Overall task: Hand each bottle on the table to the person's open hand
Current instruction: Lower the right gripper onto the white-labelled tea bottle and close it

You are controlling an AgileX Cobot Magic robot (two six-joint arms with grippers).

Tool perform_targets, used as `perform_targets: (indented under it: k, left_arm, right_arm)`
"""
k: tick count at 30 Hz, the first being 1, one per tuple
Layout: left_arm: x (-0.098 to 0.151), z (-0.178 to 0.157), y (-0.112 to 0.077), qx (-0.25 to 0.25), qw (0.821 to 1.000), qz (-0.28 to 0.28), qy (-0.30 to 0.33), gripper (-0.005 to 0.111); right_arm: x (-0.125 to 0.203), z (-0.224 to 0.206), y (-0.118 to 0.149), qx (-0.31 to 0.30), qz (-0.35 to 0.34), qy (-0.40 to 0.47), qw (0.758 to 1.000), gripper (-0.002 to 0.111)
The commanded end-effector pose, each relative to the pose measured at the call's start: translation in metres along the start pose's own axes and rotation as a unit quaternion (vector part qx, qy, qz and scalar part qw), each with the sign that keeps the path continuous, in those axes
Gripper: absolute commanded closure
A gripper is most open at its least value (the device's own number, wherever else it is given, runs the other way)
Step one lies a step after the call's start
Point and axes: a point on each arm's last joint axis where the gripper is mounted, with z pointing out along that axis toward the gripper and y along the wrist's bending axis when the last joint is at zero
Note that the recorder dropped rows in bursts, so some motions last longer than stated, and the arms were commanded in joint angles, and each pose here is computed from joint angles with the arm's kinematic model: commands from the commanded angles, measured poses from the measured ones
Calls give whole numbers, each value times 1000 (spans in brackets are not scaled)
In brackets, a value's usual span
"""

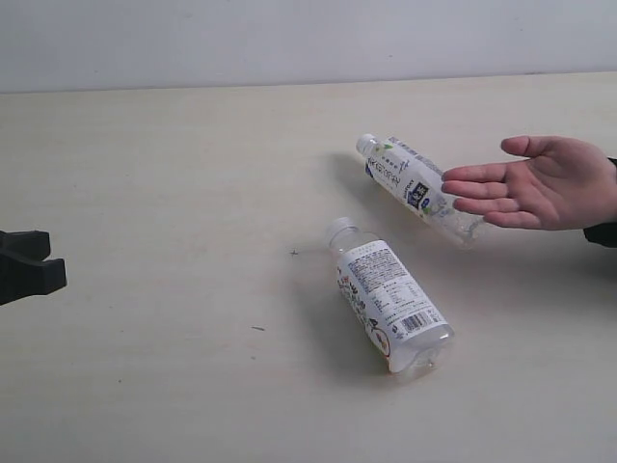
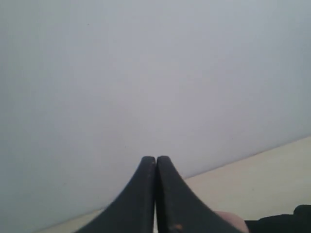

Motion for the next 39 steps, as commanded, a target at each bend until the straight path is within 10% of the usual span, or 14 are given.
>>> perform_targets:
  k: [1,10,16,20,29,35,39]
  left_arm:
    - [0,-1,1,-2,1000,-4,-1,107]
    - [0,-1,1,-2,1000,-4,-1,107]
    - [0,-1,1,-2,1000,-4,-1,107]
    - [0,-1,1,-2,1000,-4,-1,107]
    - [0,-1,1,-2,1000,-4,-1,107]
    - [0,-1,1,-2,1000,-4,-1,107]
    - [0,-1,1,-2,1000,-4,-1,107]
  right_arm:
    - [-39,32,19,37,-13,97,995,108]
    - [-56,123,44,51,-80,438,894,108]
    - [12,161,54,-7,-97,659,746,108]
    - [67,169,81,0,-172,702,692,108]
    - [138,185,103,-50,-238,701,670,97]
    - [146,188,102,-79,-266,696,663,25]
    - [149,188,102,-77,-261,700,660,20]
